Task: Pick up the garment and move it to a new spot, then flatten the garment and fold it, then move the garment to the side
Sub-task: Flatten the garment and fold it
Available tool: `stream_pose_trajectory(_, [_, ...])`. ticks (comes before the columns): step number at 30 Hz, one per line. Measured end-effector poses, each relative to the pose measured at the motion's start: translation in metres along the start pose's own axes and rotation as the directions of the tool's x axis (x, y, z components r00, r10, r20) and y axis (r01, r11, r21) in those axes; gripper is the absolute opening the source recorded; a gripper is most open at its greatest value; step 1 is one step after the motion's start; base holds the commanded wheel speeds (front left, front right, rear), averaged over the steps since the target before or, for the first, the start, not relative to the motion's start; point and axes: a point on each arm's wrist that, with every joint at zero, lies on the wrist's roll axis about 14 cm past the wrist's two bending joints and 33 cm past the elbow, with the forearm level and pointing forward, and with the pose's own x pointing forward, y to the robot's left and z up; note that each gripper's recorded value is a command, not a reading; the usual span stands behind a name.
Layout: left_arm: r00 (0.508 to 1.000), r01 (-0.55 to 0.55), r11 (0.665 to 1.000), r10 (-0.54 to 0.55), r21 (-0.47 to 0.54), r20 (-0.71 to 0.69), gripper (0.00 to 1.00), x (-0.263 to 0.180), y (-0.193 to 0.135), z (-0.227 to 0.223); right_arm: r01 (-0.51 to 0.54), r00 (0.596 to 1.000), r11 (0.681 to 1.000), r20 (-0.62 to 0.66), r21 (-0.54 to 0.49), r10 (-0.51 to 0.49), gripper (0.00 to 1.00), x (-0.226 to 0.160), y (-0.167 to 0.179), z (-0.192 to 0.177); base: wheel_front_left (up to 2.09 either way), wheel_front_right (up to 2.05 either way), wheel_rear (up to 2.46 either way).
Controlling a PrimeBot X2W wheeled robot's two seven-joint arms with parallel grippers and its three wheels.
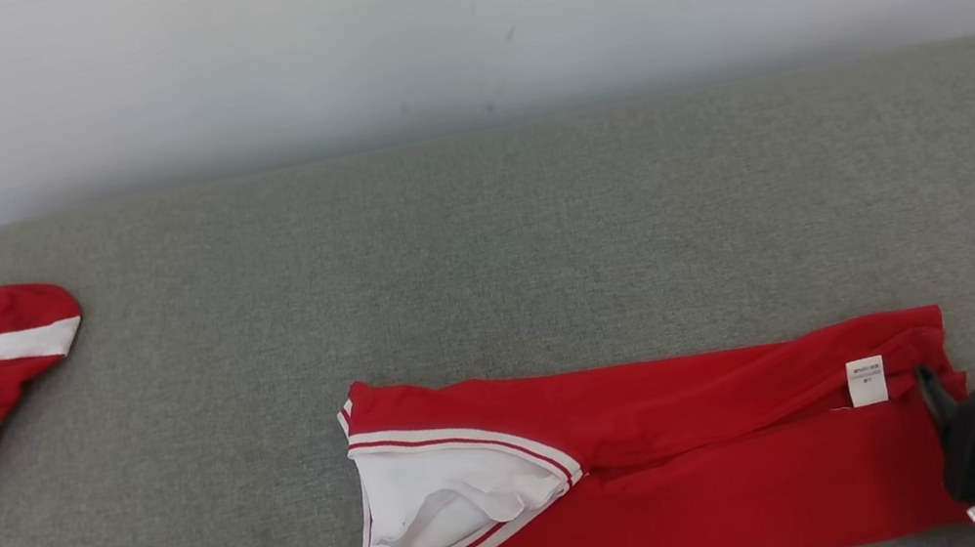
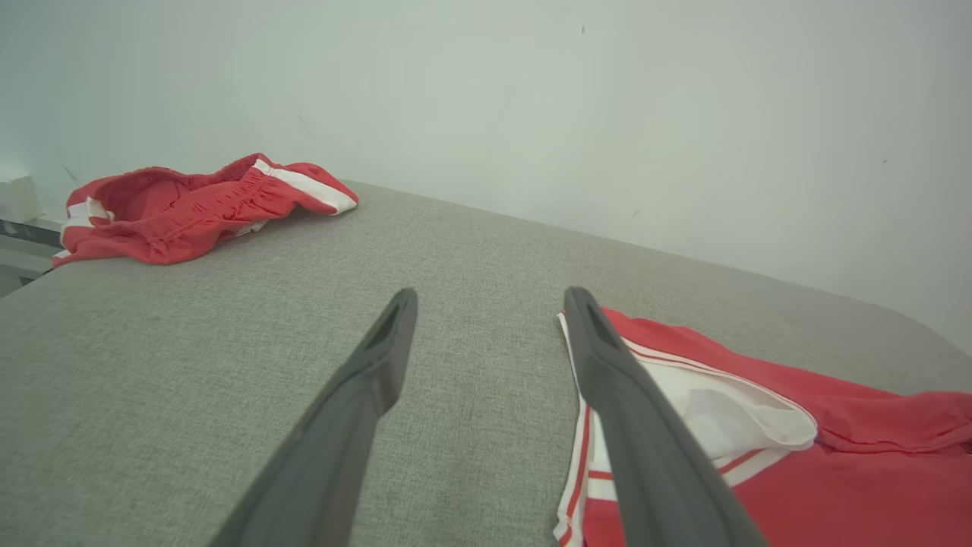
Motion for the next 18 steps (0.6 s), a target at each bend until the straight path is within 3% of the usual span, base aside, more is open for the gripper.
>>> stream_pose_trajectory(18, [0.998,-0.045,0.999,0.045,0.000,-0.045,1.00,0.001,0.012,-0.014,0.045,0.972,0.998,-0.229,-0.047,-0.054,1.00,0.032,-0.004,-0.034,0.00,0.00,0.00])
